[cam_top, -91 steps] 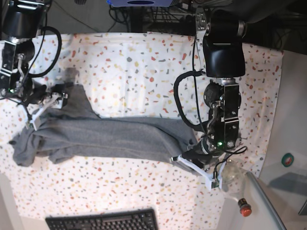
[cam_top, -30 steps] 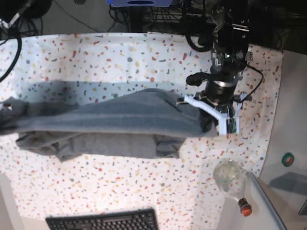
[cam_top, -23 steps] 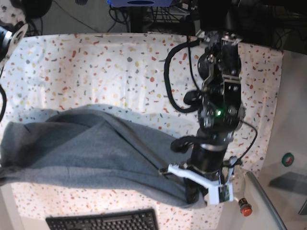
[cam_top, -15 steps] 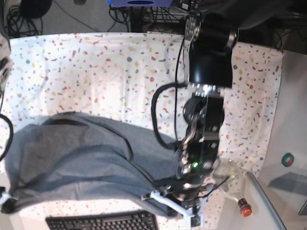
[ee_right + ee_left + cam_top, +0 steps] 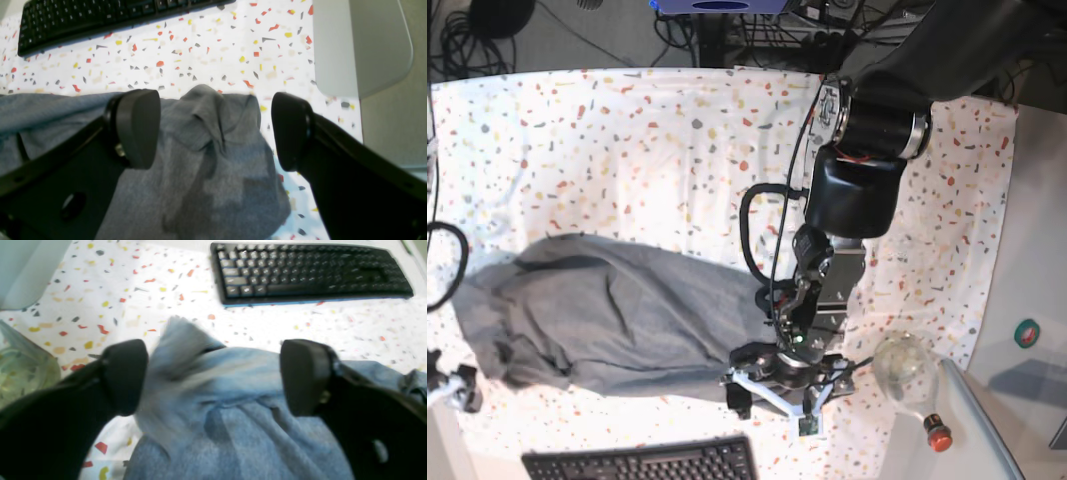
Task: Layout the t-shirt on the table in an organized manner, then fold the t-shirt properly
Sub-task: 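Lift the shirt with both grippers and drag it toward the keyboard, then pull the shirt edge with the left gripper, then release it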
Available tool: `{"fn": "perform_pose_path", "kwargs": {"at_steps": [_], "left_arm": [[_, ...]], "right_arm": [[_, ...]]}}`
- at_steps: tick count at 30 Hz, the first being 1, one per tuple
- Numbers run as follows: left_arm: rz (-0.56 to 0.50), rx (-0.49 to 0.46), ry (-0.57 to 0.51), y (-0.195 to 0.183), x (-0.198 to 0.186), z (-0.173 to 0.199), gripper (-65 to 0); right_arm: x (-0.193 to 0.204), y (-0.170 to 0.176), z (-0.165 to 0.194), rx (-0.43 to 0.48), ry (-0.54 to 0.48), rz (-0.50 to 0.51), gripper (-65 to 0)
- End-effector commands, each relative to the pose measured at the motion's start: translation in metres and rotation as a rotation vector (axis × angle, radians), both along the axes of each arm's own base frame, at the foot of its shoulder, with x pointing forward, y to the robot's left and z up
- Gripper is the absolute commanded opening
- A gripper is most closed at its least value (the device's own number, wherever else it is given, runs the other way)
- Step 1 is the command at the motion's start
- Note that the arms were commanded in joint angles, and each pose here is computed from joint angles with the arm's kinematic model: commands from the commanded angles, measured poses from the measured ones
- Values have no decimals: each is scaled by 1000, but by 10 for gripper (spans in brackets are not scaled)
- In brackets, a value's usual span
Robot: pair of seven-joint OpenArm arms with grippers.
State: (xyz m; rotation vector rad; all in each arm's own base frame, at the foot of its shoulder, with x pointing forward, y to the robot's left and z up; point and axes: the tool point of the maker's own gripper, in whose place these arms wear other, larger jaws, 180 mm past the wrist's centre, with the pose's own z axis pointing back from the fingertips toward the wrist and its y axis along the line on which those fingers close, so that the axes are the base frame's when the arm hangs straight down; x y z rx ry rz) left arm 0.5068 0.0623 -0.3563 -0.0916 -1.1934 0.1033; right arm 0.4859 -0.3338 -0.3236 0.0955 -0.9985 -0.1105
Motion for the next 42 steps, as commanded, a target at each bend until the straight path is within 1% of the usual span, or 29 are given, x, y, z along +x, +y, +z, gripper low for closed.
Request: {"fn": "perform_pose_path", "kwargs": {"at_steps": [1,3,4,5,7,9,11,12,14,16,18,21,23,24,26,28,29,30,31,32,34,35,38,39,42], "left_arm": [[7,7,-72,6,8,23,-36],[14,-3,-85,10,-4,22,-44],[20,-26,-67,10,-17,12,-49],[27,-57,-48,10,-27,5,-51],[47,-117,25,19,-53,-18,-58],[68,-178,99,22,-76,-46,-58],[90,-219,166,23,-87,-69,-59],[97,-222,194,24,-92,-80,-59],[101,-215,187,24,-84,-82,-59],[110,-203,213,24,-80,-93,-59],[110,-200,239,21,-73,-99,-59],[108,-198,266,17,-68,-103,-67],[106,-199,269,16,-66,-103,-115],[105,-197,273,15,-66,-104,-156],[108,-192,293,17,-71,-111,-295],[116,-191,309,20,-77,-118,-490],[120,-192,318,22,-81,-121,-606],[127,-185,333,28,-89,-128,-650],[137,-171,329,38,-92,-129,-650],[144,-160,324,46,-96,-130,-650],[153,-141,322,63,-107,-131,-650],[150,-134,341,71,-114,-131,-650],[121,-128,383,80,-128,-122,-650],[106,-126,398,81,-136,-118,-650],[57,-119,393,82,-153,-88,-650]], "right_arm": [[2,-23,33,-17,-78,-44,-191],[-19,-38,33,-8,-64,-91,-197],[-32,-46,30,-12,-50,-111,-197],[-42,-46,24,-1,-36,-126,-197],[-62,-47,13,20,-24,-161,-197],[-83,-51,-13,49,19,-197,-195],[-91,-49,-38,95,65,-213,-195],[-93,-47,-51,121,79,-225,-195],[-89,-47,-64,166,69,-252,-195],[-91,-46,-85,222,97,-303,-195],[-93,-44,-99,255,127,-342,-191],[-90,-35,-101,273,121,-325,-189],[-87,-26,-103,287,124,-314,-189],[-87,-24,-105,291,128,-317,-191],[-88,-22,-109,297,139,-328,-195],[-91,-19,-115,309,156,-339,-198],[-93,-18,-118,314,163,-341,-210],[-94,-18,-119,316,166,-340,-246],[-95,-17,-120,317,167,-341,-306],[-95,-18,-120,318,167,-341,-384],[-96,-15,-121,328,170,-324,-606],[-103,-13,-125,330,198,-305,-650],[-114,-11,-126,318,263,-260,-650],[-126,-12,-129,296,308,-245,-650],[-155,-13,-116,197,406,-180,-650]]}}
